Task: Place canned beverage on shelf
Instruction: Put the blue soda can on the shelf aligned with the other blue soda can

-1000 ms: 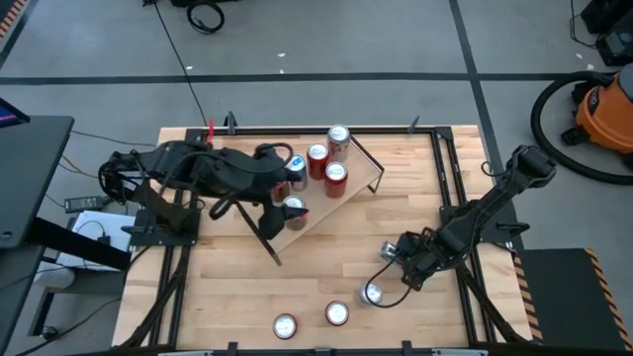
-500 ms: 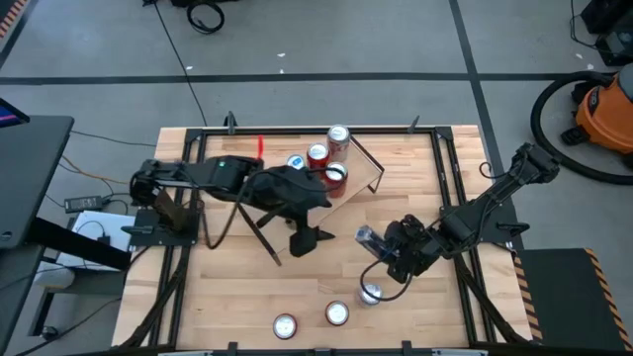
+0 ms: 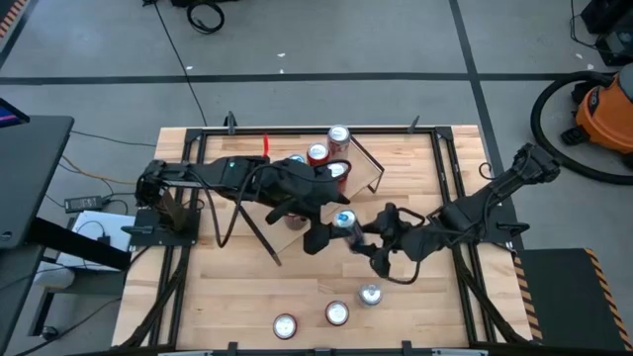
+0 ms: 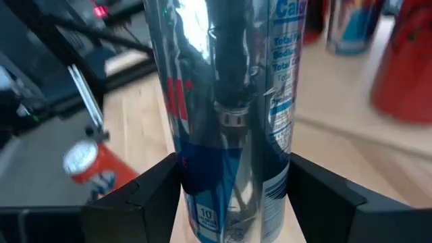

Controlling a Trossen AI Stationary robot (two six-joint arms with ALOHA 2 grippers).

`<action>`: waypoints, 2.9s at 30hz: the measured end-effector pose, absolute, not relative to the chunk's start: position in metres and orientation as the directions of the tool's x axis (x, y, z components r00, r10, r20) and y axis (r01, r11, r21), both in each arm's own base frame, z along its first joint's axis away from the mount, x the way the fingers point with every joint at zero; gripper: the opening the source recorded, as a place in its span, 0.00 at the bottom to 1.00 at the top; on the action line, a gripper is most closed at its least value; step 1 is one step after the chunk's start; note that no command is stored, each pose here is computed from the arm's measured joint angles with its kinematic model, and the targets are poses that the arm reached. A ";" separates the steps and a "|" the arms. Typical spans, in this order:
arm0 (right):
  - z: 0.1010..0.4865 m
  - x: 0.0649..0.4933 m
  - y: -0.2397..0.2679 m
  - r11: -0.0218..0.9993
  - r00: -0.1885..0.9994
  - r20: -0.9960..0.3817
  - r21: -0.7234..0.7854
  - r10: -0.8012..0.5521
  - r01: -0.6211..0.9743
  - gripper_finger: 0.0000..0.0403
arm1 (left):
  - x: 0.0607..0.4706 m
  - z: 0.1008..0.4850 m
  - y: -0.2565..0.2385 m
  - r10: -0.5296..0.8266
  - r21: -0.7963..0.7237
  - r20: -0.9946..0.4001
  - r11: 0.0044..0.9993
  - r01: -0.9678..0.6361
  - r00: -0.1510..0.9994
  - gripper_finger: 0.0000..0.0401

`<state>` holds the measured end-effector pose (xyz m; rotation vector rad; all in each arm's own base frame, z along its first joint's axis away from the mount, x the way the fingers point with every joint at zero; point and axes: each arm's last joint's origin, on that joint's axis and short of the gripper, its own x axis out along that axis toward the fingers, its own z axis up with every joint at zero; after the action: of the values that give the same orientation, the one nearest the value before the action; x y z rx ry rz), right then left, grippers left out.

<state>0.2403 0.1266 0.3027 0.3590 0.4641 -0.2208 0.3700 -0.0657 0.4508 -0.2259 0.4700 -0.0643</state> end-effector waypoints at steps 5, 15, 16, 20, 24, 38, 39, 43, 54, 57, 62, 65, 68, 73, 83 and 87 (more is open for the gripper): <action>0.311 0.248 0.124 0.920 0.911 -0.391 0.297 -0.129 0.258 0.62 | 0.370 0.451 -0.064 -0.110 -0.232 -0.443 0.973 0.005 0.890 0.96; 0.322 0.254 0.123 0.925 0.948 -0.280 0.300 -0.149 0.234 0.62 | 0.372 0.453 -0.064 -0.072 -0.219 -0.416 0.975 -0.023 0.907 0.96; 0.323 0.254 0.123 0.925 0.949 -0.279 0.301 -0.149 0.234 0.62 | 0.372 0.453 -0.064 -0.065 -0.217 -0.413 0.976 -0.028 0.909 0.96; 0.321 0.254 0.123 0.921 0.945 -0.295 0.309 -0.143 0.236 0.62 | 0.375 0.454 -0.064 -0.049 -0.198 -0.392 0.980 -0.032 0.919 0.96; 0.319 0.254 0.125 0.925 0.945 -0.305 0.311 -0.119 0.217 0.62 | 0.376 0.458 -0.063 -0.029 -0.171 -0.353 0.985 -0.034 0.935 0.96; 0.322 0.256 0.126 0.928 0.954 -0.276 0.313 -0.116 0.203 0.62 | 0.373 0.452 -0.064 -0.031 -0.145 -0.411 0.989 -0.032 0.911 0.96; 0.323 0.257 0.126 0.930 0.956 -0.268 0.310 -0.116 0.199 0.62 | 0.373 0.451 -0.064 -0.030 -0.145 -0.423 0.989 -0.034 0.906 0.96; 0.326 0.257 0.127 0.934 0.964 -0.242 0.304 -0.113 0.186 0.62 | 0.371 0.447 -0.064 -0.031 -0.155 -0.463 0.987 -0.046 0.886 0.96; 0.327 0.258 0.127 0.938 0.966 -0.229 0.292 -0.122 0.188 0.62 | 0.371 0.448 -0.064 -0.034 -0.163 -0.454 0.986 -0.045 0.890 0.85; 0.327 0.258 0.126 0.938 0.966 -0.225 0.291 -0.125 0.189 0.62 | 0.372 0.447 -0.064 -0.036 -0.166 -0.457 0.985 -0.046 0.889 0.76; 0.327 0.258 0.126 0.937 0.966 -0.225 0.291 -0.131 0.195 0.63 | 0.372 0.447 -0.063 -0.042 -0.168 -0.457 0.985 -0.040 0.888 0.60; 0.327 0.259 0.124 0.935 0.964 -0.226 0.292 -0.138 0.202 0.68 | 0.372 0.447 -0.061 -0.038 -0.166 -0.458 0.985 -0.044 0.888 0.59; 0.327 0.260 0.121 0.929 0.961 -0.231 0.298 -0.152 0.219 0.74 | 0.373 0.447 -0.058 -0.016 -0.155 -0.464 0.986 -0.063 0.886 0.59; 0.326 0.257 0.116 0.928 0.951 -0.262 0.283 -0.166 0.240 0.84 | 0.371 0.441 -0.052 0.022 -0.126 -0.519 0.987 -0.102 0.854 0.60; 0.334 0.238 0.106 0.904 0.936 -0.303 0.324 -0.181 0.280 0.86 | 0.359 0.441 -0.042 0.261 0.009 -0.543 0.952 -0.306 0.798 0.61; 0.333 0.236 0.107 0.899 0.933 -0.315 0.335 -0.176 0.283 0.86 | 0.358 0.439 -0.041 0.282 0.030 -0.561 0.946 -0.321 0.778 0.61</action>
<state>0.2358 0.1071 0.3328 0.3867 0.2832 -0.2410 0.3578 -0.0414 0.4386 -0.0692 0.5955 0.3264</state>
